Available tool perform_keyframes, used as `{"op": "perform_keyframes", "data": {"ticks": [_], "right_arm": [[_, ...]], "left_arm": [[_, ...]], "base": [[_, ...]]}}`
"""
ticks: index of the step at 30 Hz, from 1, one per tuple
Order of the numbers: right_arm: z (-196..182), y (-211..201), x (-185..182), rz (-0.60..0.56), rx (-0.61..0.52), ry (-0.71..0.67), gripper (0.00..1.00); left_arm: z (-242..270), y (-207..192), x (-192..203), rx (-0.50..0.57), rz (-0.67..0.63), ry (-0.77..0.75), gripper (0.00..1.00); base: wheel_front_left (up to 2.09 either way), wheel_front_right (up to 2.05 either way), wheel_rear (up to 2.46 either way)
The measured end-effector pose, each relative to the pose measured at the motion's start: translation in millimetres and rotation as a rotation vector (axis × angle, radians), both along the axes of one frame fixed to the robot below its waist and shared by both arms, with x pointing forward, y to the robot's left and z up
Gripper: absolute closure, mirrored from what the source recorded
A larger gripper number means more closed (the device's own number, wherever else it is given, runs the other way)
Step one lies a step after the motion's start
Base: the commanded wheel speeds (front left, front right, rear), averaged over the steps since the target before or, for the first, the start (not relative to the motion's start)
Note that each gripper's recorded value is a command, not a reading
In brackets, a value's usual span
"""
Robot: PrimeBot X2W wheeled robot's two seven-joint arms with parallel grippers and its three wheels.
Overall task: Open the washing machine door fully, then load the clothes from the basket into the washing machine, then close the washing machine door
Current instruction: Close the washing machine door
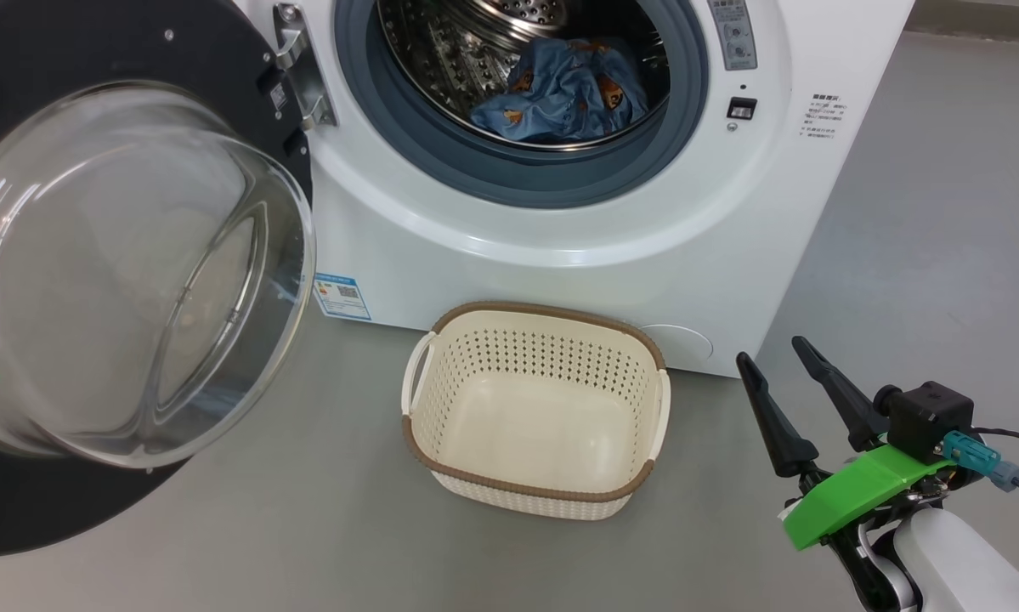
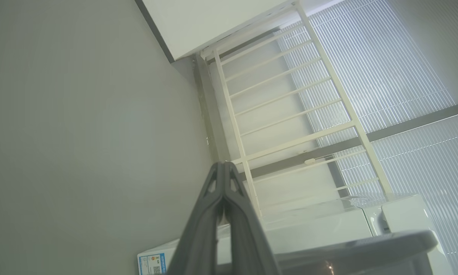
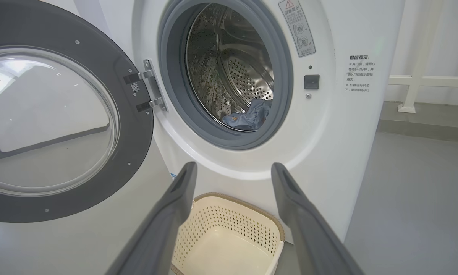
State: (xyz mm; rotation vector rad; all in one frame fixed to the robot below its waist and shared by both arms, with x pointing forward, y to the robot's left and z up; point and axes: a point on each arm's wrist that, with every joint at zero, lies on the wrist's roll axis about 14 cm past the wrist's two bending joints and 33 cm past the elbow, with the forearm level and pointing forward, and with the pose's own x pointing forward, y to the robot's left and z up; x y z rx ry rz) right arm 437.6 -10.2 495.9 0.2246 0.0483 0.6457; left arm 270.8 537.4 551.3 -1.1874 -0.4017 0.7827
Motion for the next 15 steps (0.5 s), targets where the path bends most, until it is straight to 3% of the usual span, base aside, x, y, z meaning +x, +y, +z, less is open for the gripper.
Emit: {"op": "perform_keyframes", "data": {"ticks": [8, 15], "right_arm": [[0.7, -0.7, -0.2, -0.002, -0.001, -0.002, 0.0], [6.3, 2.8, -1.6, 0.005, 0.0, -0.014, 0.0]], "left_arm": [[-5.9, -12.3, 10.8, -0.047, -0.126, 0.021, 1.0], [-4.9, -31.7, 16.9, -0.068, -0.313, 0.058, 1.0]], "base": [[0.0, 0.0, 0.0], [0.0, 0.0, 0.0]]}}
